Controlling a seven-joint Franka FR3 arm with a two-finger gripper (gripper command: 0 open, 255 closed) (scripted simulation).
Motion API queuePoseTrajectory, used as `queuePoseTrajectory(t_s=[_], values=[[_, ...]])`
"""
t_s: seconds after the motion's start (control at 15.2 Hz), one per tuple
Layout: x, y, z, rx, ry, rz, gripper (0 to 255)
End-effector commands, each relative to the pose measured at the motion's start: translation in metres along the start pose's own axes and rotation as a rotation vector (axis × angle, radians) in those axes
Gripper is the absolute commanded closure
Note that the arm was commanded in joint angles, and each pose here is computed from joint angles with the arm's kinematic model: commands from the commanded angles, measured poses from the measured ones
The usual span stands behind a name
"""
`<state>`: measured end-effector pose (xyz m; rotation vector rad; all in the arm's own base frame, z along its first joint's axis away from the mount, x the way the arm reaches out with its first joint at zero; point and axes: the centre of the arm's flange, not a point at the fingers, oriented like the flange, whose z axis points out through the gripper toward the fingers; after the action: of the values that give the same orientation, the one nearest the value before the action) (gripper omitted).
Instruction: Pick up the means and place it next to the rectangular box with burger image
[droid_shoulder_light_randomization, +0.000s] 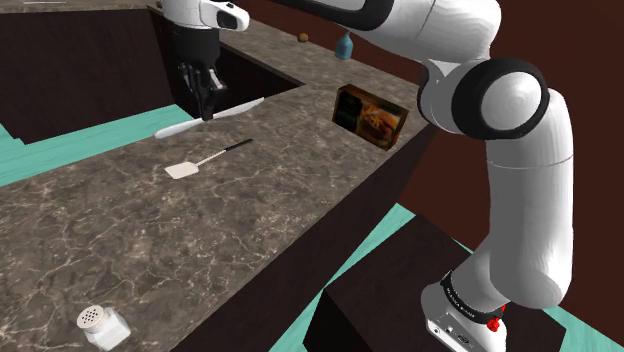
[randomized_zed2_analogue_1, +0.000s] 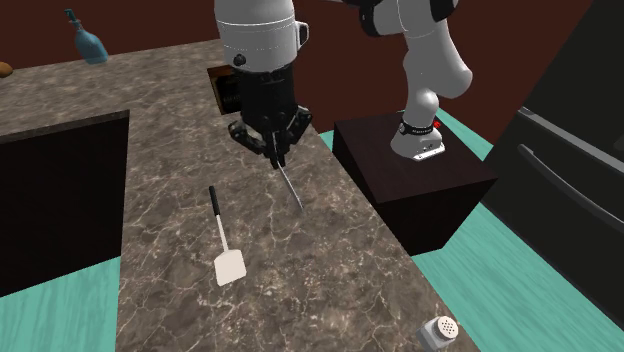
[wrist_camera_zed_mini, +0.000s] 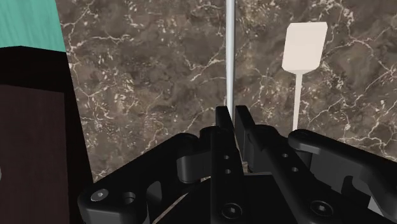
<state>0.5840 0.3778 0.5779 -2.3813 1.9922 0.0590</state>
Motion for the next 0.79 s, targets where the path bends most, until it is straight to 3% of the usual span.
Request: queuePoseTrajectory(t_s=[0.0, 0.73], values=[[0.025, 0.000, 0.001, 0.000, 0.000, 0.000, 255], [0.170, -0.004, -0.007, 0.000, 0.000, 0.000, 255]])
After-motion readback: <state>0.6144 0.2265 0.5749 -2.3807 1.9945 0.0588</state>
